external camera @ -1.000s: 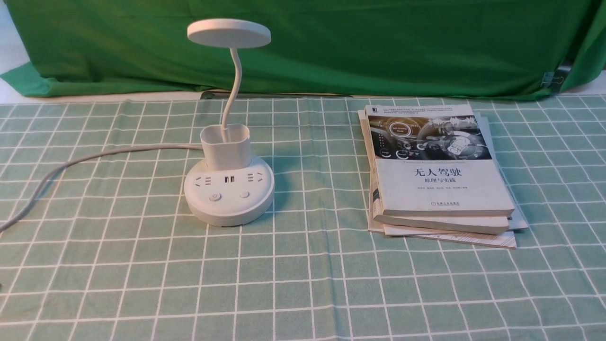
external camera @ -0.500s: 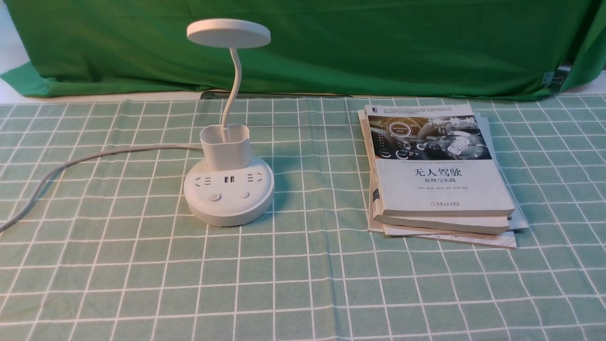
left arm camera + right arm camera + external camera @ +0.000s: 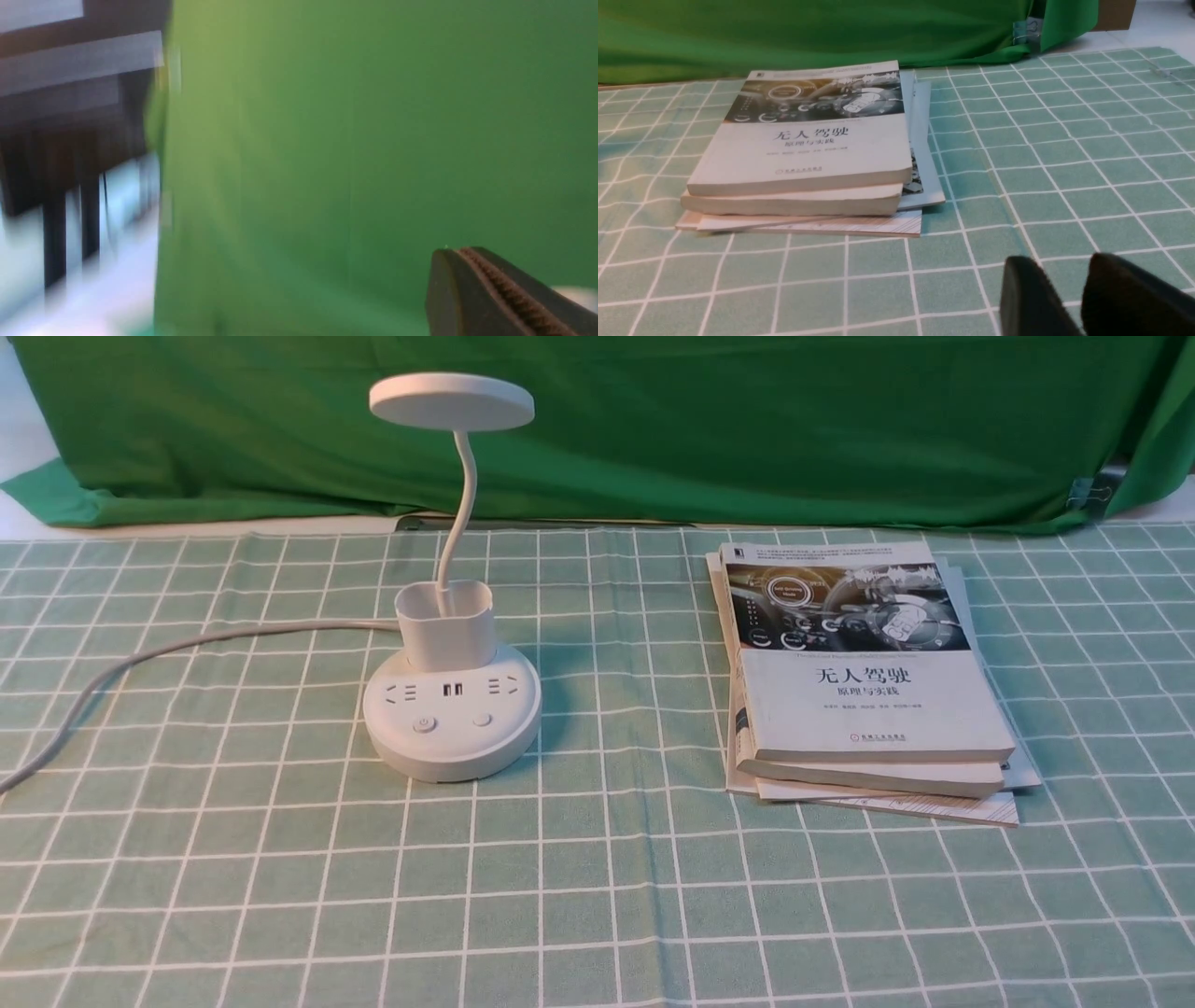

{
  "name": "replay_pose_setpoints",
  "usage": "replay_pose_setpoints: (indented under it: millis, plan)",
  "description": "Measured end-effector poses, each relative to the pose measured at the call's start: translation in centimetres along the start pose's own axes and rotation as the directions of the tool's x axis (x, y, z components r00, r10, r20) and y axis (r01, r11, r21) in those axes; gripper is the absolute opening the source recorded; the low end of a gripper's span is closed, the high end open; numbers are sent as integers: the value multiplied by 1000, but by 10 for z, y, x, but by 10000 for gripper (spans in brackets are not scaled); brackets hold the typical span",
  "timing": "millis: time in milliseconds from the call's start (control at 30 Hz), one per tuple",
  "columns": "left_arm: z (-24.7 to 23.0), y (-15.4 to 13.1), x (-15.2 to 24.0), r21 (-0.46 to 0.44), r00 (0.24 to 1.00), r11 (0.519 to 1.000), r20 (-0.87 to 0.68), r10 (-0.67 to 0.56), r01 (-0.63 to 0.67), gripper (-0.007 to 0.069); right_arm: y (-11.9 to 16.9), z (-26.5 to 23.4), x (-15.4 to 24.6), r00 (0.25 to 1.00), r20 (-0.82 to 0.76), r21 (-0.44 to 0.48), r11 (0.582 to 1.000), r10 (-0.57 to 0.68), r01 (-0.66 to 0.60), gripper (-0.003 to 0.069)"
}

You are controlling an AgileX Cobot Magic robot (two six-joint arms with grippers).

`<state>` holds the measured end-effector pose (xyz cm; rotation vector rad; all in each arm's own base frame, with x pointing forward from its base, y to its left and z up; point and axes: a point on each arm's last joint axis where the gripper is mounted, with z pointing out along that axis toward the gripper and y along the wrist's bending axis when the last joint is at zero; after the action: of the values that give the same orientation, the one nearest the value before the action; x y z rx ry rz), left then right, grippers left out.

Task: Turn on the table lamp.
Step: 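Press the power button on the lamp base to turn the lamp on with the left gripper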

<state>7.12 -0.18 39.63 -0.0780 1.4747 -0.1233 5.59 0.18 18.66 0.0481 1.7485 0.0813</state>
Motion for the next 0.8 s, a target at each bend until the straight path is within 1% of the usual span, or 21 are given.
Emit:
replay_pose_setpoints:
  millis: [67,100,133,167,200,233,267,367,400,433,467,500,533,567,633,667,700,733,800]
  plan:
    - [22,0,18,-7,981,998,-185,-66,66,2,0,0,0,1000,0,0,1000,0,0,241]
    - [36,-2,31,-3,945,993,-307,-112,117,2,0,0,0,1000,0,0,1000,0,0,241]
    - [46,-4,43,6,906,991,-406,-117,130,2,0,0,0,1000,0,0,1000,0,0,241]
    - [48,-5,45,9,897,991,-425,-119,135,2,0,0,0,1000,0,0,1000,0,0,241]
    - [62,-10,61,38,825,981,-548,-140,192,2,0,0,0,1000,0,0,1000,0,0,241]
    - [71,-14,72,58,770,971,-620,-148,232,2,0,0,0,1000,0,0,1000,0,0,241]
    - [80,-17,82,72,721,962,-677,-147,264,2,0,0,0,1000,0,0,1000,0,0,241]
    - [106,-28,112,98,558,909,-814,-161,404,2,0,0,0,1000,1,0,1000,0,0,241]
    - [107,-29,113,98,550,907,-820,-161,411,2,0,0,0,1000,1,0,1000,0,0,241]
    - [113,-31,120,97,520,898,-839,-158,429,2,0,0,0,1000,1,0,1000,0,0,241]
    - [124,-36,135,94,469,891,-872,-142,444,2,0,0,0,1000,1,0,1000,0,0,241]
    - [130,-40,143,96,445,892,-887,-125,441,2,0,0,0,1000,1,0,1000,0,0,241]
    - [130,-41,142,102,446,892,-887,-118,440,2,0,0,0,1000,1,0,1000,0,0,241]
    - [139,-50,154,120,397,898,-916,-65,424,2,0,0,0,1000,1,0,1000,0,0,241]
    - [147,-61,165,145,339,910,-941,5,389,2,0,0,0,1000,1,0,1000,0,0,241]
    - [153,-69,174,158,284,921,-957,55,355,2,0,0,0,1000,1,0,1000,0,0,241]
    - [154,-70,173,171,290,922,-955,68,347,2,0,0,0,1000,1,0,1000,0,0,241]
    - [162,-76,179,172,250,932,-964,92,318,2,0,0,0,1000,1,0,1000,0,0,241]
    - [176,-84,188,180,213,946,-969,124,269,2,0,0,0,1000,1,0,1000,0,0,241]
